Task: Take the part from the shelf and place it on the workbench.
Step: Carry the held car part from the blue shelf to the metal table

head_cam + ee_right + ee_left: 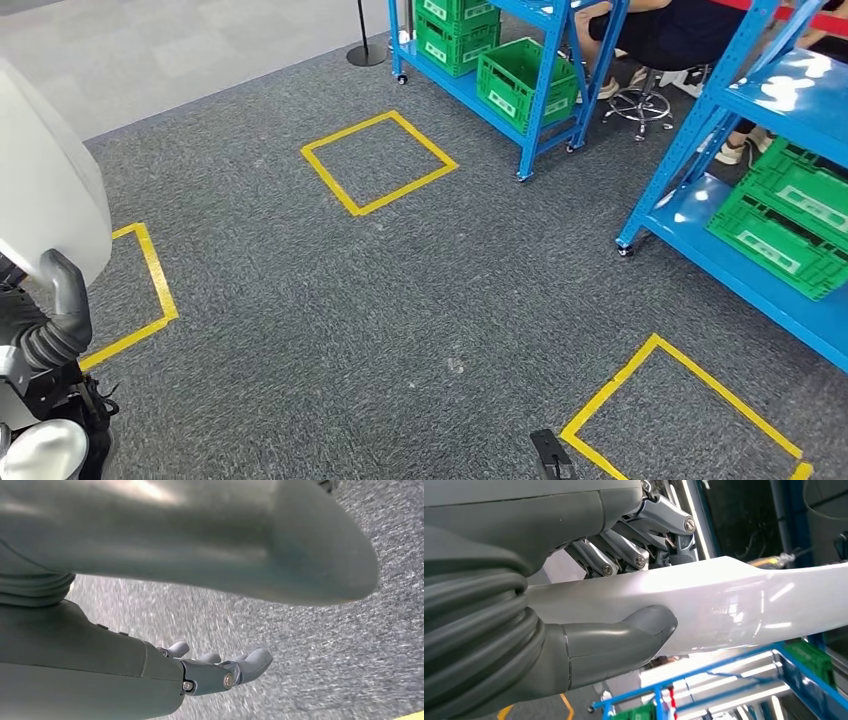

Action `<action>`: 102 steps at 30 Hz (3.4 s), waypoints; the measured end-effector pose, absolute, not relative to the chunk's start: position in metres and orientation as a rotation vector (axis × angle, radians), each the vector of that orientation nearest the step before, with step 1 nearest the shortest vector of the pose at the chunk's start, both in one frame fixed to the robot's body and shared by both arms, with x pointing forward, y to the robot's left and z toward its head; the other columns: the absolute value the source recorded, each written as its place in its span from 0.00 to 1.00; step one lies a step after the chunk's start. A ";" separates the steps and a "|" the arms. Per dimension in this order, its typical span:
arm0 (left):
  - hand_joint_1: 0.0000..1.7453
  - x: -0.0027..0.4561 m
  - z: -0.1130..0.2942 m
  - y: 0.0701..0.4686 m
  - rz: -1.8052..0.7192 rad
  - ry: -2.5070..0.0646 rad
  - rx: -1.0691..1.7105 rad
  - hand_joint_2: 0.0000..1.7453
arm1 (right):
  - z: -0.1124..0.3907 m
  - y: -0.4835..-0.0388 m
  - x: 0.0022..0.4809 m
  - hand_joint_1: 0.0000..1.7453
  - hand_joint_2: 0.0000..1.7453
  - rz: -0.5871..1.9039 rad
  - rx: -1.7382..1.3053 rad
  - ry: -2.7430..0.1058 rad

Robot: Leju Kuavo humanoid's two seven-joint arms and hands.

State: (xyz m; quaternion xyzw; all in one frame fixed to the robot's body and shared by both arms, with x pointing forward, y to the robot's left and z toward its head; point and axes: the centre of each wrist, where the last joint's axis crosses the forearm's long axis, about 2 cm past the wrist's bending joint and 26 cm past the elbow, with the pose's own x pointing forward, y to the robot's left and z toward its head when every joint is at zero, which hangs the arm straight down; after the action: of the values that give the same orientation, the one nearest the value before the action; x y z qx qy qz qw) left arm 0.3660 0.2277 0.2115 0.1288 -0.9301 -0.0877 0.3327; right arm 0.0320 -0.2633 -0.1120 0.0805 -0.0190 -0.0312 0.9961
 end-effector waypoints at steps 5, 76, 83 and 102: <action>1.00 0.366 0.210 0.229 -0.234 -2.425 0.341 1.00 | -0.112 -0.263 0.033 0.00 0.00 -0.062 0.161 -0.040; 1.00 0.334 0.179 0.273 -0.197 -2.397 0.542 1.00 | -0.112 -0.273 0.032 0.00 0.00 0.013 0.164 -0.048; 1.00 0.334 0.177 0.276 -0.188 -2.392 0.548 1.00 | -0.112 -0.275 0.033 0.00 0.00 0.011 0.159 -0.049; 1.00 0.339 0.182 0.280 -0.202 -2.384 0.567 1.00 | -0.112 -0.273 0.035 0.00 0.00 -0.002 0.161 -0.053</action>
State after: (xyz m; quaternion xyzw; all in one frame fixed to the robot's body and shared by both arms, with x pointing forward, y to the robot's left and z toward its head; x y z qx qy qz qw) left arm 0.3395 0.2803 0.1818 0.2172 -0.9137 -0.0774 0.3347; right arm 0.0348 -0.2731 -0.1122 0.0806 -0.0267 -0.0011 0.9964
